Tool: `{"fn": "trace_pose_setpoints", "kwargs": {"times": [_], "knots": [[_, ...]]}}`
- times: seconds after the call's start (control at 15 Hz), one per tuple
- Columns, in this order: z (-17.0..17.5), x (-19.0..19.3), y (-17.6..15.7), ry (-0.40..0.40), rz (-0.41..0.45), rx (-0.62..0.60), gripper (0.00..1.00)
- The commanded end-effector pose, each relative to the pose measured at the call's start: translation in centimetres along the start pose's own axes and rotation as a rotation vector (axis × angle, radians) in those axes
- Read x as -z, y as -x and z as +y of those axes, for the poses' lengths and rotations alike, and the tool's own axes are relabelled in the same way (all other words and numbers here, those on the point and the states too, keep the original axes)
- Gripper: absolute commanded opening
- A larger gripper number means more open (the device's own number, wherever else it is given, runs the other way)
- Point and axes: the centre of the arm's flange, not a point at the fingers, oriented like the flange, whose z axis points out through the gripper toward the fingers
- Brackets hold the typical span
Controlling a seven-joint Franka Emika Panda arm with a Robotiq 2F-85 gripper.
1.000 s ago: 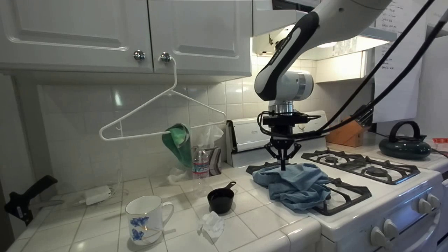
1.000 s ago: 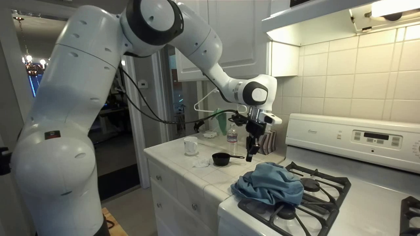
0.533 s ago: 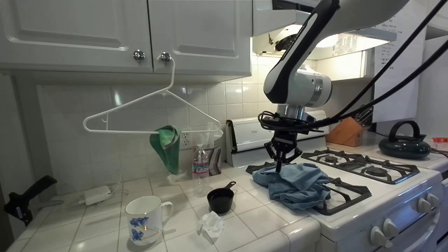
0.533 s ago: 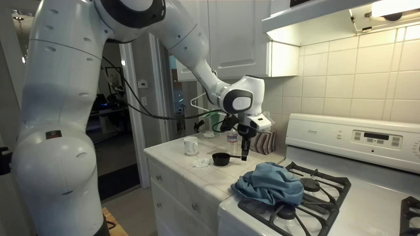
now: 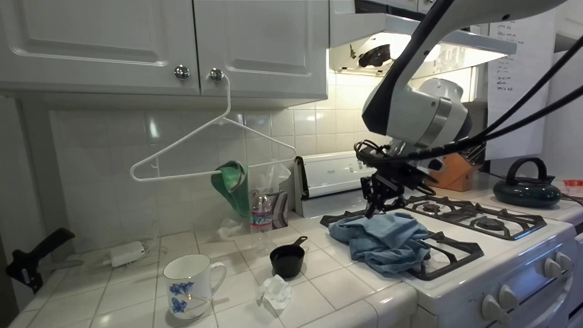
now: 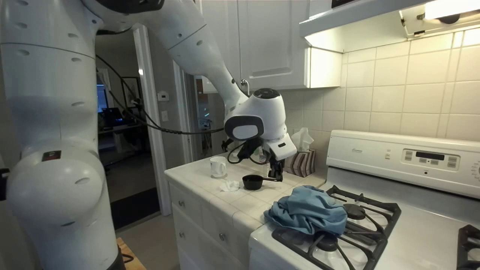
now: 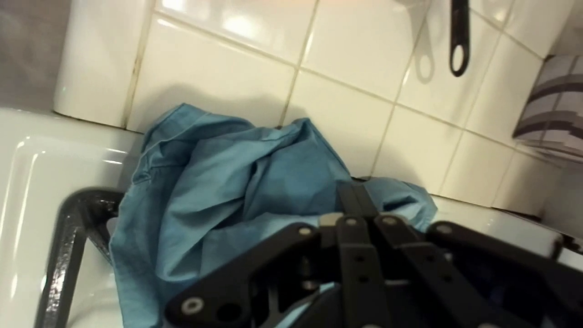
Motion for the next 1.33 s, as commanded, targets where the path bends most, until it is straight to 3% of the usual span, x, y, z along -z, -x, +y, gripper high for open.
{"fn": "trace_pose_setpoints", "kwargs": {"times": [0.0,0.33,0.47,0.67,0.73,0.8,0.93,1.13,1.27], "knots": [[3.5,2.7,-2.4,-0.158,-0.109,-0.006,0.27],[4.9,3.3,-3.9,-0.256,-0.359,0.082,0.59],[7.1,2.6,-5.0,-0.240,-0.467,0.147,0.74],[10.2,-0.3,-6.6,-0.137,-0.564,0.230,0.96],[9.4,1.9,-5.5,-0.199,-0.517,0.177,0.99],[10.3,1.2,-5.8,-0.182,-0.526,0.170,0.84],[10.2,1.1,-5.9,-0.181,-0.526,0.173,0.98],[9.6,1.5,-5.7,-0.189,-0.523,0.185,1.00],[8.9,-0.1,-3.0,-0.242,-0.445,0.235,1.00]]}}
